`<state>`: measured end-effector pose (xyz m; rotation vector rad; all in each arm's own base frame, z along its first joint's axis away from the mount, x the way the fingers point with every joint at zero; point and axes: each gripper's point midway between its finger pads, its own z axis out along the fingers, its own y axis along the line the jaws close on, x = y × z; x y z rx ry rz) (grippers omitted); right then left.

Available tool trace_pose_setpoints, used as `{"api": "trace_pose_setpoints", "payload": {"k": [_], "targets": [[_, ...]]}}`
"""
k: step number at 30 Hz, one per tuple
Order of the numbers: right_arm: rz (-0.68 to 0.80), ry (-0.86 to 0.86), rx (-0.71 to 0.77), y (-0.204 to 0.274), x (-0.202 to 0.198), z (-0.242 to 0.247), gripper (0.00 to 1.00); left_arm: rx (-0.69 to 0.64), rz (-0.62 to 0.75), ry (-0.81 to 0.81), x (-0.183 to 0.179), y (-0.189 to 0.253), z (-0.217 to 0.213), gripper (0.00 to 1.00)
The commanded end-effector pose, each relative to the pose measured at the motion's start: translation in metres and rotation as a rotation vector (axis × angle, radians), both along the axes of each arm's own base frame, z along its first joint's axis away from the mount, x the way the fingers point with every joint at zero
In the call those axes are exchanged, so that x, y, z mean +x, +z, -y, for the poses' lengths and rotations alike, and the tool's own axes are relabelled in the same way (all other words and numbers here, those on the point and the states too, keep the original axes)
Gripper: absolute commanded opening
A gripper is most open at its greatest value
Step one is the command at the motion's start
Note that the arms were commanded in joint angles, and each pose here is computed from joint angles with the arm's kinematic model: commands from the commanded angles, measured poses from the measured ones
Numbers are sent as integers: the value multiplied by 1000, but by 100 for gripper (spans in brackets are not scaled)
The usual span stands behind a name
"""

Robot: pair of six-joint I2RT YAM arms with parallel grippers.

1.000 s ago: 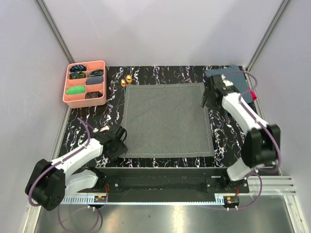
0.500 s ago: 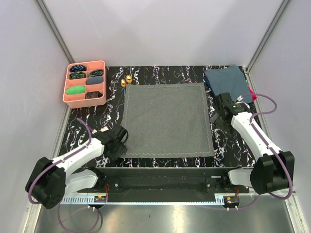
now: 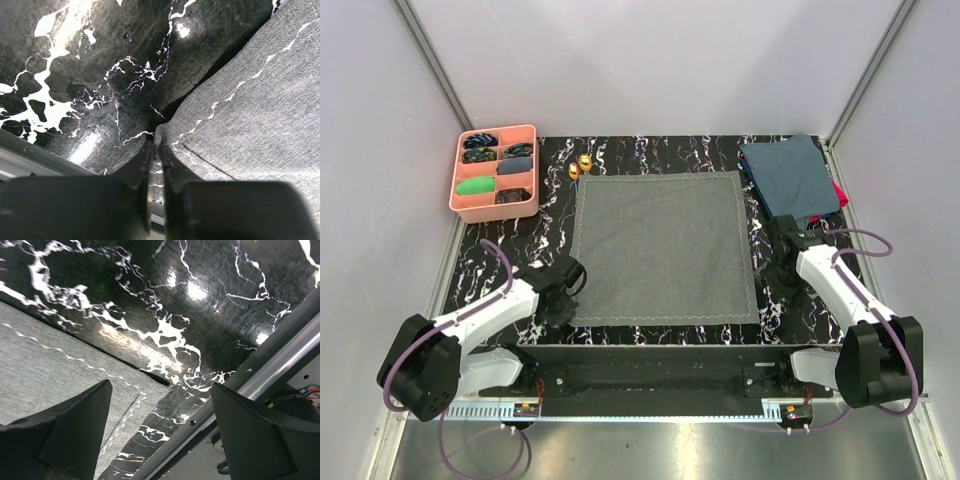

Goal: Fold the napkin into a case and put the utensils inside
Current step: Flatten out the crumpled napkin at the center of the board.

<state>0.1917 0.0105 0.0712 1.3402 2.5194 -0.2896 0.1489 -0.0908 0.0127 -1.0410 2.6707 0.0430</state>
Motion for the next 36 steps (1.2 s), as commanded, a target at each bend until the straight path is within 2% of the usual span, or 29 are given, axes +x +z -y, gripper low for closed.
{"api": "trace_pose_setpoints", "payload": {"k": [1, 6, 8, 9, 11, 14, 17, 23, 25, 28, 36], "targets": [[-20, -32, 26, -8, -10, -3, 85, 31, 76, -12, 14, 11, -4, 2], [-2, -2, 71, -13, -12, -10, 74, 14, 177, -79, 23, 30, -1, 0], [4, 10, 107, -14, -14, -16, 59, -4, 209, -102, 26, 37, 2, 0], [7, 7, 125, -16, -17, -19, 58, -20, 239, -127, 29, 43, 6, 0], [46, 21, 209, -21, -11, -34, 56, -41, 271, -150, 33, 49, 10, 0], [61, 61, 255, -35, -10, -42, 55, -70, 309, -171, 36, 55, 16, 0], [52, 115, 240, -42, -8, -41, 56, -80, 310, -180, 35, 53, 18, 0], [45, 119, 248, -49, -7, -43, 58, -98, 312, -181, 38, 52, 23, 0], [33, 110, 239, -49, -10, -41, 57, -96, 316, -180, 39, 54, 23, 0], [-2, 88, 236, -51, -19, -40, 51, -98, 324, -185, 41, 57, 24, 0], [-88, 85, 234, -56, -32, -39, 52, -99, 350, -180, 43, 66, 23, 0]]}}
